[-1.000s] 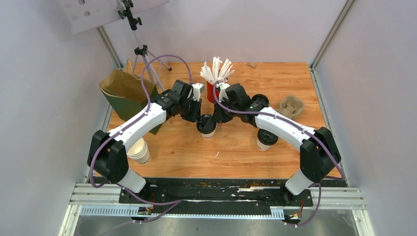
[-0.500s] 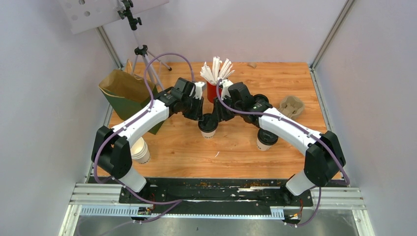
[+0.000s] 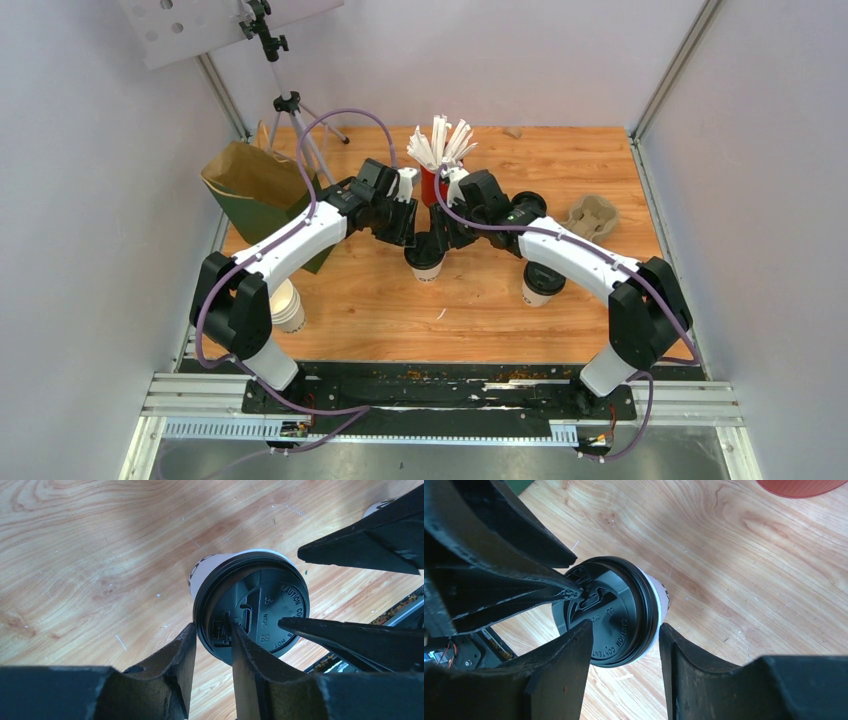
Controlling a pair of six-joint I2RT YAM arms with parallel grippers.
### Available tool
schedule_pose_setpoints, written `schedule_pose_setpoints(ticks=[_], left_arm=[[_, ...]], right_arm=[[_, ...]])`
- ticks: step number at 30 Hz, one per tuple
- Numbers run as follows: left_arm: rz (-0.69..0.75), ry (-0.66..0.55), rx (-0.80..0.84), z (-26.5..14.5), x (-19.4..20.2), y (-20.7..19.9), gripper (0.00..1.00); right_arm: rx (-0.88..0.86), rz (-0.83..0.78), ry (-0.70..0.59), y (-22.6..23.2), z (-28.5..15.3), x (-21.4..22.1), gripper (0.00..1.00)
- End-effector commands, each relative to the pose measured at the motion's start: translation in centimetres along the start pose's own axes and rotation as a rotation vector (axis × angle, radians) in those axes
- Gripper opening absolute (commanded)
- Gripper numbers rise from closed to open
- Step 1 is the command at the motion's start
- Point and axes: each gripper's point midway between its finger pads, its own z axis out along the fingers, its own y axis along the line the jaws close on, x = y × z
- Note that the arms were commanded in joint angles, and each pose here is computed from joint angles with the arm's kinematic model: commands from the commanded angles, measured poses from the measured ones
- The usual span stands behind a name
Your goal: Pack the takeout coffee
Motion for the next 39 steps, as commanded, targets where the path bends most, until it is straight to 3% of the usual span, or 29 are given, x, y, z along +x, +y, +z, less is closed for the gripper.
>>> schedule_pose_setpoints(ticks=[1,13,27,39], left_arm=[[0.021,-0.067,0.014,-0.9,-1.9,-0.5,0.41],[0.017,-0.056,0.03,-0.5,-1.5,-0.6,0.42],[0.035,-0.054,0.041,0.1,-1.0,-0.5,0.4],[0.084,-0.079,0.076,-0.1,-1.5,0.1,0.52]], right_arm=[[0.004,-0.005,0.002,-0.3,0.2,0.0,0.51],[0.01,0.015,0.031,-1.2,0.7,1.3,0.53],[-0.039,0.054,0.048,-1.0,1.3,2.5,0.34],[-0.026,0.063,0.055,-1.7,1.4,2.9,0.31]])
